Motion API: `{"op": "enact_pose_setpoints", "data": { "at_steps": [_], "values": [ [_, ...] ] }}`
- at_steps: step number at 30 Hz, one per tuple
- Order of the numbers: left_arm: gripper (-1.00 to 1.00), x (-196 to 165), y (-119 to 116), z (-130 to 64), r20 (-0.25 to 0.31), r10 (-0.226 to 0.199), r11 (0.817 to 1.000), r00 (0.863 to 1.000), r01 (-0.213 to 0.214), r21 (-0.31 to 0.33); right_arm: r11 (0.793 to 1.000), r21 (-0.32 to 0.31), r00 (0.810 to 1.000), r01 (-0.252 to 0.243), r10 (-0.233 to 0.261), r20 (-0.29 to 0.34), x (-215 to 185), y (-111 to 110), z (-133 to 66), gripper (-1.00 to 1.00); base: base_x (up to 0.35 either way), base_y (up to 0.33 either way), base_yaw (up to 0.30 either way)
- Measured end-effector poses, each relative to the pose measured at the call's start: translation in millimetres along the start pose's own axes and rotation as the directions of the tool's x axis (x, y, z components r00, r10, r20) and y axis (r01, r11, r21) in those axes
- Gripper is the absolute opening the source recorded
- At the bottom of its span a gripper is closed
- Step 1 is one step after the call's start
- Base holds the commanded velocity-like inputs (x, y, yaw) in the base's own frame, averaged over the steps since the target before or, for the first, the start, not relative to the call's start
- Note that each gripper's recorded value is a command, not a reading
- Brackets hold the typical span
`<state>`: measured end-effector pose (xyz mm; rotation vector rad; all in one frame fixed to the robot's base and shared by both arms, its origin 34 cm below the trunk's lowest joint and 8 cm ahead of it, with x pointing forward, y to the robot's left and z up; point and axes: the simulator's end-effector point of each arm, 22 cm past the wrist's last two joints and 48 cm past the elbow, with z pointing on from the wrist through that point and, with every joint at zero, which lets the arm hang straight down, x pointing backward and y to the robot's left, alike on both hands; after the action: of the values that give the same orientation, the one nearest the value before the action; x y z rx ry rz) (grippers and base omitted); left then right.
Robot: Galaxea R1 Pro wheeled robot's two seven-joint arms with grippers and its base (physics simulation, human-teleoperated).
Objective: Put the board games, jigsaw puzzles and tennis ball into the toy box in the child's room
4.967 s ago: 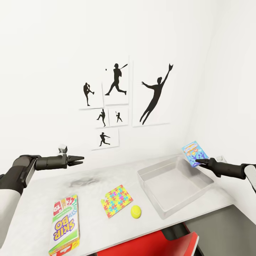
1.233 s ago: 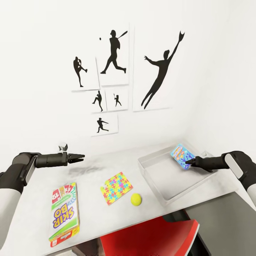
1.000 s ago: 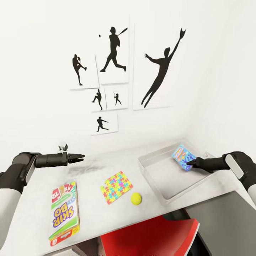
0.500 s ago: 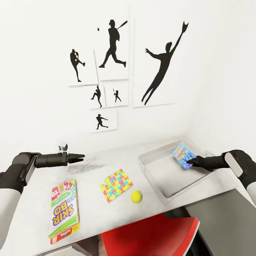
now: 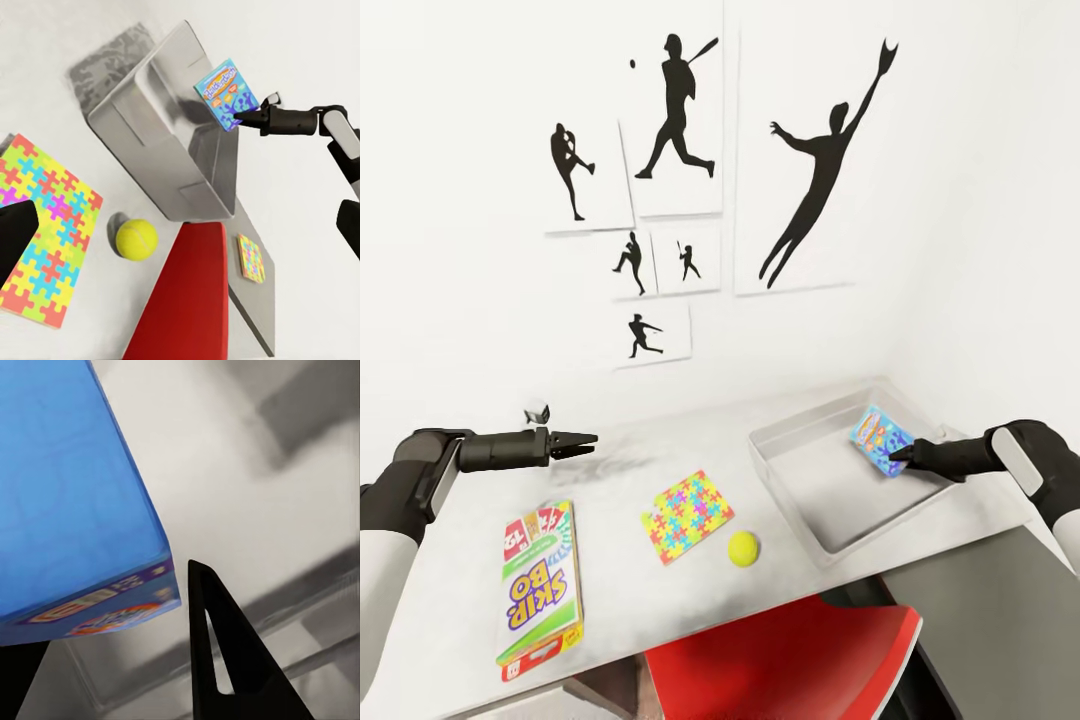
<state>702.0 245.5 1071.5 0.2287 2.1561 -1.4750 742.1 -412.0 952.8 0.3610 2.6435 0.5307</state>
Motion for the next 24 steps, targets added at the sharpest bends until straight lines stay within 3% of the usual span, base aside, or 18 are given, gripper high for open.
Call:
{"op": "enact_pose_setpoints", "data": {
  "at_steps": [10,16,24],
  "values": [
    [1.00,0,1,0.2,0.000,-0.002,1.000,1.000,0.002,0.000,1.000,0.000,1.000,0.000,0.000,0.006,-4,1,-0.9,-1.00,0.000,0.000,0.000],
    [1.00,0,1,0.0,0.000,-0.002,1.000,1.000,0.002,0.001,0.998,0.061,1.000,-0.008,0.008,0.007,-6,-13,-2.0,-1.00,0.000,0.000,0.000],
    [1.00,0,1,-0.3,0.002,-0.002,1.000,1.000,0.002,0.001,0.998,0.065,1.000,-0.013,0.012,0.017,-11,-12,-4.3,-1.00,0.000,0.000,0.000]
  ]
}}
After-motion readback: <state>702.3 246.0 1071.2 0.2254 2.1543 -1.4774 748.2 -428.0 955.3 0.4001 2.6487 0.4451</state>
